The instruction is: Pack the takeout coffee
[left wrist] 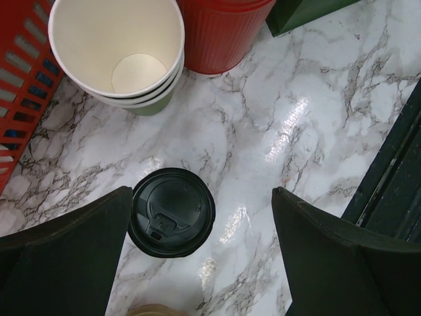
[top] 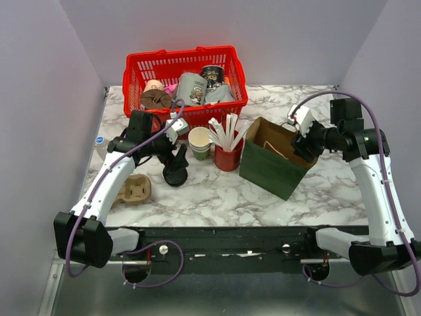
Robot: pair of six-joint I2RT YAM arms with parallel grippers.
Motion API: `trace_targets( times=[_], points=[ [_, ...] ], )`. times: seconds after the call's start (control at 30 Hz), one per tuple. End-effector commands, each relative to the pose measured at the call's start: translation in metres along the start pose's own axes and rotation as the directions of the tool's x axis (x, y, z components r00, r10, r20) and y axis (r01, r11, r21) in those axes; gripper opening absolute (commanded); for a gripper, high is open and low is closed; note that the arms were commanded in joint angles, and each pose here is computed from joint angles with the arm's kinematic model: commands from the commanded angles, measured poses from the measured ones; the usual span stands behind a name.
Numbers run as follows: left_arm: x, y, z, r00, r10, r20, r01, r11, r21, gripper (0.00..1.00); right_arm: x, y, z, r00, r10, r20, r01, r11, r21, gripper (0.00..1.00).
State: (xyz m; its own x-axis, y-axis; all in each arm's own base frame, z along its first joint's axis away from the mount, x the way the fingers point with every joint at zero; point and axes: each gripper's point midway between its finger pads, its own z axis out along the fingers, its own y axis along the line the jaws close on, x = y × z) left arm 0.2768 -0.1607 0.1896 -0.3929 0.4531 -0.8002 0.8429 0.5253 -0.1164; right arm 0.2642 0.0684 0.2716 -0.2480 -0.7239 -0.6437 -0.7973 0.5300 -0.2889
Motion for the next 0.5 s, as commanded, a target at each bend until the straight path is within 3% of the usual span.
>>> trace_targets(
  times=[0.0, 0.13, 0.27, 0.47],
  points=[
    [-0.008, -0.001, -0.003, 1.000, 0.001, 0.023, -0.001, 1.000, 0.008, 0.95, -0.027, -0.017, 0.010, 0.995, -0.023, 0.095, 0.023, 1.000, -0.002, 0.64],
    [-0.005, 0.000, -0.006, 1.000, 0.010, 0.004, -0.010, 1.000, -0.008, 0.95, -0.027, -0.032, 0.017, 0.998, 0.004, 0.058, -0.004, 1.000, 0.012, 0.49],
    [0.010, -0.002, -0.013, 0.994, 0.096, -0.056, -0.096, 0.995, -0.005, 0.95, -0.014, -0.042, 0.022, 0.999, 0.036, 0.003, -0.036, 0.999, 0.033, 0.46],
    [0.035, -0.003, -0.021, 0.974, 0.170, -0.147, -0.171, 0.985, 0.002, 0.95, -0.017, -0.047, 0.018, 0.995, 0.083, 0.046, -0.084, 0.996, 0.009, 0.37]
  ],
)
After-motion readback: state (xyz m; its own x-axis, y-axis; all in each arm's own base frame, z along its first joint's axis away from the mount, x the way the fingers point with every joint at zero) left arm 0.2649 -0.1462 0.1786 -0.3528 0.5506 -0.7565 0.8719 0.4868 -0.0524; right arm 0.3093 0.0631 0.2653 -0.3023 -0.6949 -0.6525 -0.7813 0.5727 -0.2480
